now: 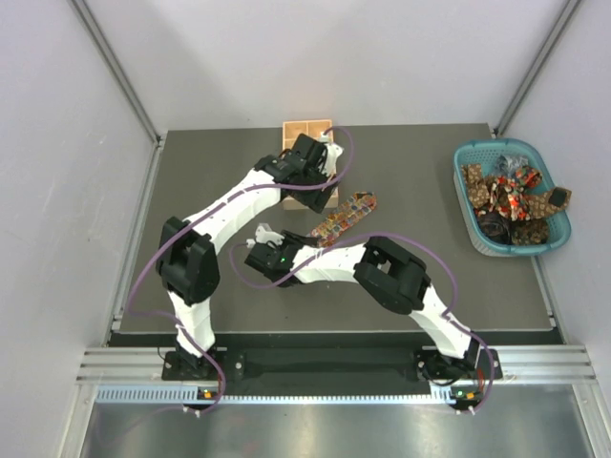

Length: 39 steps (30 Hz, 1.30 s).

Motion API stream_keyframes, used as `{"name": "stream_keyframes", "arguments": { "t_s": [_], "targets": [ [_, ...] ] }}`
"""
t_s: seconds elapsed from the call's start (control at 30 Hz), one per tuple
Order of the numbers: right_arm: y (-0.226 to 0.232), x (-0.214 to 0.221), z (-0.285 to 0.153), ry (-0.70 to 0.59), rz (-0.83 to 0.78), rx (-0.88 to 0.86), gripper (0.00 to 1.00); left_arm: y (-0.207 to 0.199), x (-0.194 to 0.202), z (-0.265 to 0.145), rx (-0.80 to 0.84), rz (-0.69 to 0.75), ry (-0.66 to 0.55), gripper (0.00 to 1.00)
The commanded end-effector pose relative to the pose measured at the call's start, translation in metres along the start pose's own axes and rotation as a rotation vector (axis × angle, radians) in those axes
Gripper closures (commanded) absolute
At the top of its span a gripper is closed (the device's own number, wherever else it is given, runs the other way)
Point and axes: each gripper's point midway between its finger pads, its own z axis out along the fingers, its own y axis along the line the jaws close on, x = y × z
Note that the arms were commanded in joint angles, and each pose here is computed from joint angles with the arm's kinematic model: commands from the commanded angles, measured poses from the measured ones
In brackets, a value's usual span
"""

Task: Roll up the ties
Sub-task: Roll the tie

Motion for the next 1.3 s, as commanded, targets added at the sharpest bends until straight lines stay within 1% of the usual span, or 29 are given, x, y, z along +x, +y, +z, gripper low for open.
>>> {"name": "stream_keyframes", "arguments": {
  "t_s": [0.0,0.07,0.1,0.13,0.2,0.23,0.27,0.3,0.37,0.4,0.47,0.53,0.57,0.63,0.8,0.83,0.87,0.93,0.97,1.03,1.27],
  "targets": [
    [0.012,0.013,0.007,0.023,0.026,-0.104,0.70,0.009,-0.017,-0.012,-0.026,-0.055,-0.105,0.27],
    [0.011,0.011,0.005,0.012,0.035,-0.114,0.70,0.021,-0.023,-0.026,-0.036,-0.080,-0.165,0.26],
    [0.008,0.009,0.004,0.001,0.054,-0.119,0.70,0.023,-0.012,-0.024,-0.037,-0.124,-0.158,0.26],
    [0.007,0.008,0.004,-0.005,0.067,-0.126,0.70,0.029,-0.024,-0.037,-0.041,-0.148,-0.232,0.26],
    [0.001,0.006,0.001,-0.021,0.089,-0.135,0.70,0.045,-0.013,-0.046,-0.047,-0.219,-0.262,0.25],
    [0.000,0.004,0.002,-0.031,0.104,-0.137,0.70,0.051,-0.019,-0.051,-0.047,-0.246,-0.308,0.23],
    [-0.002,0.003,0.001,-0.039,0.113,-0.145,0.70,0.071,-0.014,-0.055,-0.073,-0.299,-0.322,0.22],
    [-0.004,0.003,-0.001,-0.047,0.121,-0.156,0.70,0.066,-0.006,-0.053,-0.006,-0.352,-0.318,0.22],
    [-0.005,-0.003,-0.002,-0.074,0.146,-0.182,0.70,0.084,-0.003,-0.065,0.000,-0.422,-0.354,0.20],
    [-0.006,-0.004,-0.004,-0.085,0.158,-0.195,0.70,0.085,0.002,-0.069,0.006,-0.450,-0.361,0.14],
    [-0.007,-0.006,-0.002,-0.098,0.185,-0.228,0.70,0.093,0.002,-0.075,-0.005,-0.486,-0.402,0.09],
    [-0.010,-0.007,-0.004,-0.117,0.199,-0.259,0.70,0.096,0.010,-0.077,-0.005,-0.523,-0.410,0.02],
    [-0.009,-0.010,-0.004,-0.130,0.208,-0.272,0.70,0.106,0.010,-0.078,-0.013,-0.553,-0.429,0.01],
    [-0.010,-0.011,-0.006,-0.154,0.223,-0.314,0.70,0.112,0.017,-0.080,-0.007,-0.621,-0.443,0.01],
    [-0.011,-0.014,-0.010,-0.196,0.255,-0.383,0.70,0.143,0.042,-0.086,-0.061,-0.819,-0.500,0.01],
    [-0.009,-0.015,-0.010,-0.203,0.261,-0.407,0.70,0.146,0.047,-0.085,-0.060,-0.850,-0.499,0.01],
    [-0.009,-0.015,-0.011,-0.208,0.268,-0.420,0.70,0.154,0.057,-0.084,-0.071,-0.922,-0.492,0.01],
    [-0.009,-0.017,-0.013,-0.232,0.288,-0.448,0.70,0.164,0.067,-0.083,-0.084,-0.990,-0.487,0.01],
    [-0.009,-0.017,-0.013,-0.236,0.296,-0.458,0.70,0.159,0.072,-0.079,-0.054,-0.994,-0.475,0.01],
    [-0.011,-0.017,-0.011,-0.244,0.328,-0.486,0.71,0.159,0.073,-0.078,-0.047,-0.995,-0.486,0.01],
    [-0.021,-0.014,-0.010,-0.297,0.457,-0.622,0.71,0.150,0.086,-0.068,-0.019,-0.976,-0.441,0.01]
  ]
}}
